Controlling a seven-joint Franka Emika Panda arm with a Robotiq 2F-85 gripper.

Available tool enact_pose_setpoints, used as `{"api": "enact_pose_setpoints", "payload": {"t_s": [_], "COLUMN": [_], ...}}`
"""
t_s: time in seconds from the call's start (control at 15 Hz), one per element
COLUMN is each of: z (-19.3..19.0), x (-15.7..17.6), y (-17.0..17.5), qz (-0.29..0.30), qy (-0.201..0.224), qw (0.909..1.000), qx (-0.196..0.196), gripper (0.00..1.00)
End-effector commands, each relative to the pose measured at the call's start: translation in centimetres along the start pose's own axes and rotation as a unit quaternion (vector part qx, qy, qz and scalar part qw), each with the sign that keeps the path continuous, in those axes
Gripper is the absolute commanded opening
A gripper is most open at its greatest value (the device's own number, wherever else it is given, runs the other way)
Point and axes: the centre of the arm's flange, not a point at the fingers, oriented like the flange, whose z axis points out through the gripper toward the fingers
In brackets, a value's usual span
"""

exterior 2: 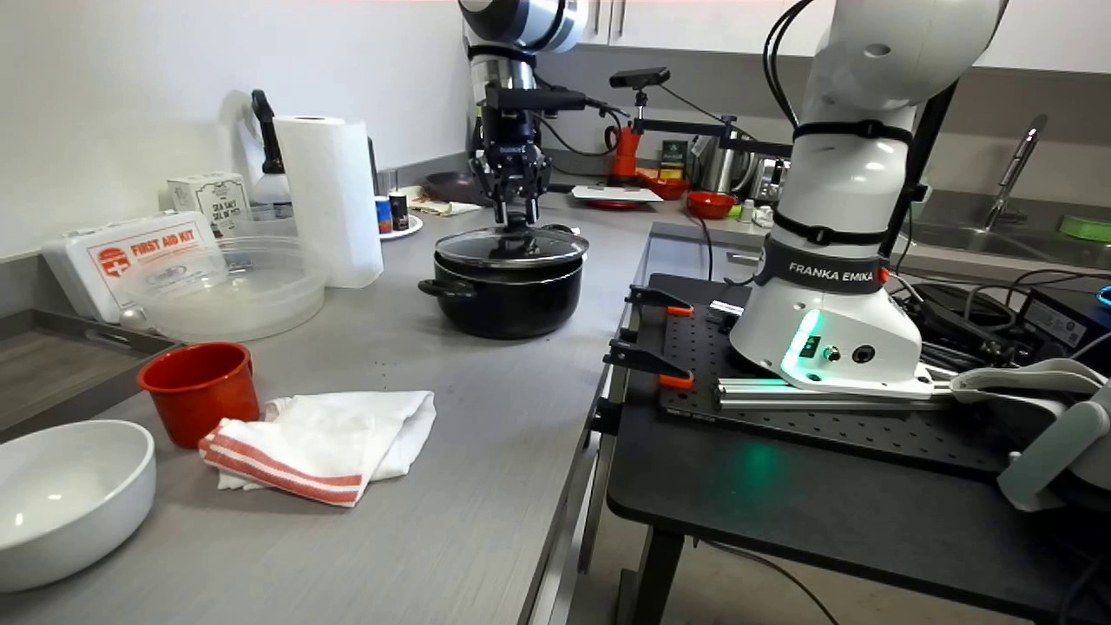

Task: Uncover the pot

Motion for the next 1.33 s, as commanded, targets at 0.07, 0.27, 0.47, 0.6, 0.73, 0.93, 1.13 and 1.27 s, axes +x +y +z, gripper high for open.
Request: {"api": "enact_pose_setpoints", "payload": {"t_s": [0.07,0.27,0.47,0.6,0.73,0.93,1.13,1.27], "z": [-4.3,-5.5,-6.1,-6.2,-6.0,-5.5,-4.7,-4.1], "x": [-3.9,-5.3,-6.7,-8.0,-9.5,-12.0,-14.6,-16.3], "y": [1.0,0.4,-1.0,-2.5,-4.4,-7.3,-9.8,-11.4], "qz": [-0.023,-0.042,-0.064,-0.087,-0.113,-0.154,-0.193,-0.217], "qy": [0.046,0.065,0.079,0.086,0.092,0.100,0.107,0.112], "qw": [0.9987,0.9970,0.9948,0.9924,0.9890,0.9821,0.9734,0.9667], "qx": [0.003,-0.002,-0.011,-0.017,-0.027,-0.042,-0.061,-0.075], "gripper": [0.23,0.23,0.23,0.23,0.23,0.23,0.23,0.23]}}
